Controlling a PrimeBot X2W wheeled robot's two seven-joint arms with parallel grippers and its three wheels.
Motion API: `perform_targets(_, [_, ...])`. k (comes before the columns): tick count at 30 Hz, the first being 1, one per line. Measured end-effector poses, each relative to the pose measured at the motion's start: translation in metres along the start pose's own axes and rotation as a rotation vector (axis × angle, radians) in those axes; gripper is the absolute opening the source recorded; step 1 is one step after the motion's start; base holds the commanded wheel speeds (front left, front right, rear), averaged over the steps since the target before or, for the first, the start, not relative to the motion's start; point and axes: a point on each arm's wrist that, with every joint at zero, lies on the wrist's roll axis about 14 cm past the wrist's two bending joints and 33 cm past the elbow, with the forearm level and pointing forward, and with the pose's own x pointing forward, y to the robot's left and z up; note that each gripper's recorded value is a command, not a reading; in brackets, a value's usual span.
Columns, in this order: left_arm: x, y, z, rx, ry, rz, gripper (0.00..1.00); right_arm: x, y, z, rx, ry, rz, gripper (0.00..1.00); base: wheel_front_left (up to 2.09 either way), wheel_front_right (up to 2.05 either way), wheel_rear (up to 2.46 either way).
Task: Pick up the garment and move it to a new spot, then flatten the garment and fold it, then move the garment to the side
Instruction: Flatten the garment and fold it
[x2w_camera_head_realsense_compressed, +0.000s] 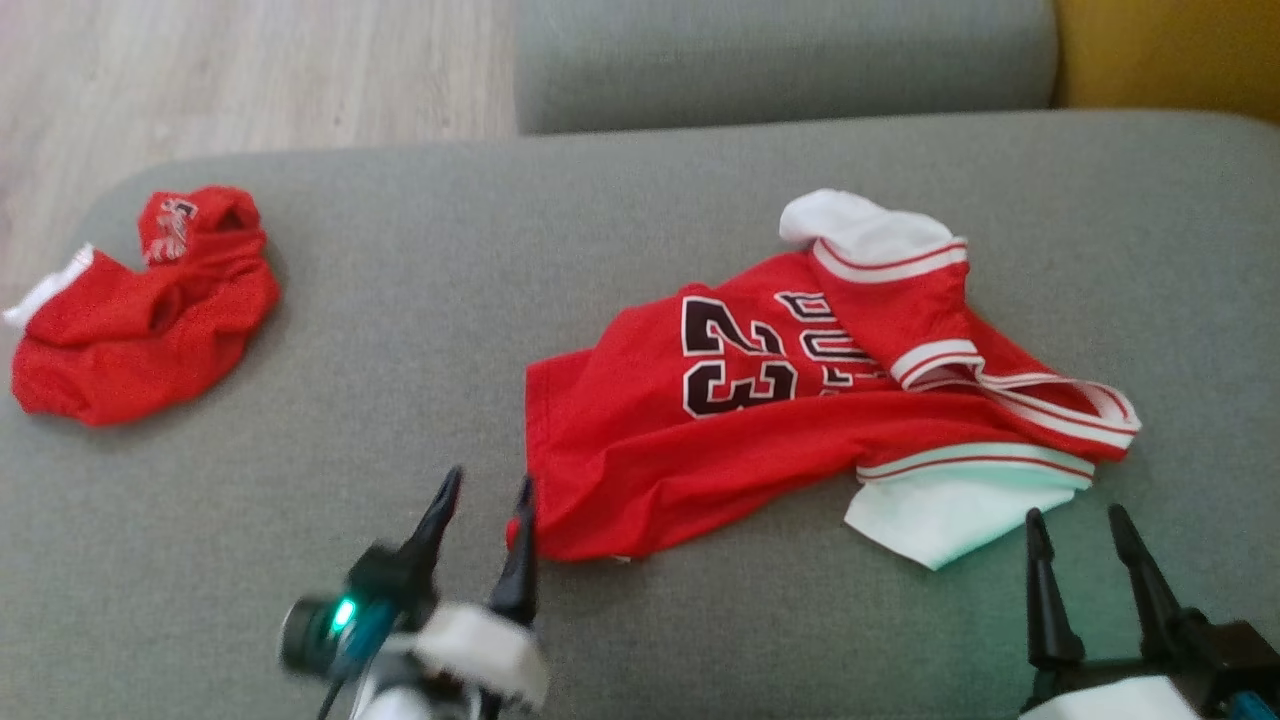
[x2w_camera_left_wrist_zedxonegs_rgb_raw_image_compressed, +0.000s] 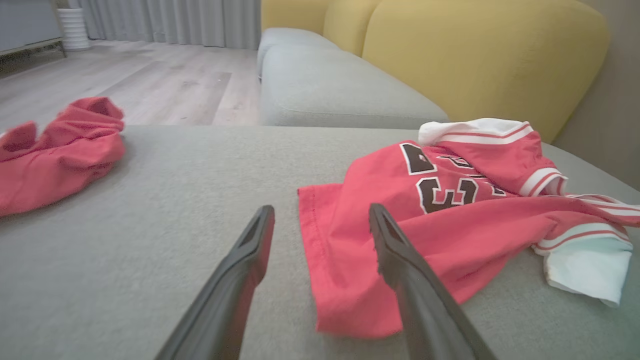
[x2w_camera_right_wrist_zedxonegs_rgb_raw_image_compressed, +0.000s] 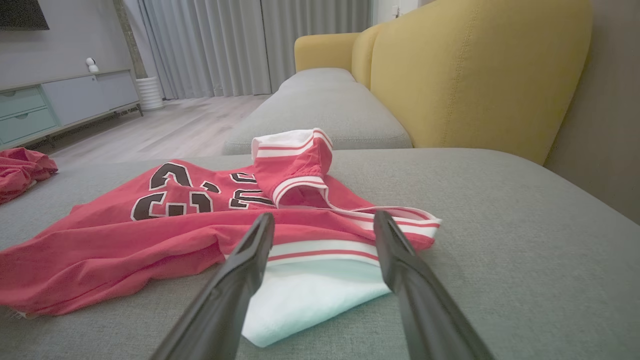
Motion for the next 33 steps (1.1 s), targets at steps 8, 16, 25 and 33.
perform_targets(8, [0.061,-0.020,-0.024,0.056,0.120,-0.129,1.00,0.021,0.014,0.001,0.002,-0.002,0.044,1.00,0.00,0.00,0.00])
perform_targets(16, [0.076,-0.030,-0.054,0.076,0.239,-0.183,1.00,0.019,0.006,-0.007,0.005,0.023,0.016,1.00,0.00,0.00,0.00])
perform_targets(25, [0.083,-0.031,-0.074,0.087,0.309,-0.201,0.86,0.019,0.004,-0.014,0.008,0.049,0.007,1.00,0.00,0.00,0.00])
perform_targets(33, [0.096,-0.044,-0.064,0.042,0.281,-0.230,0.00,0.025,-0.001,-0.012,0.008,0.042,-0.009,1.00,0.00,0.00,0.00])
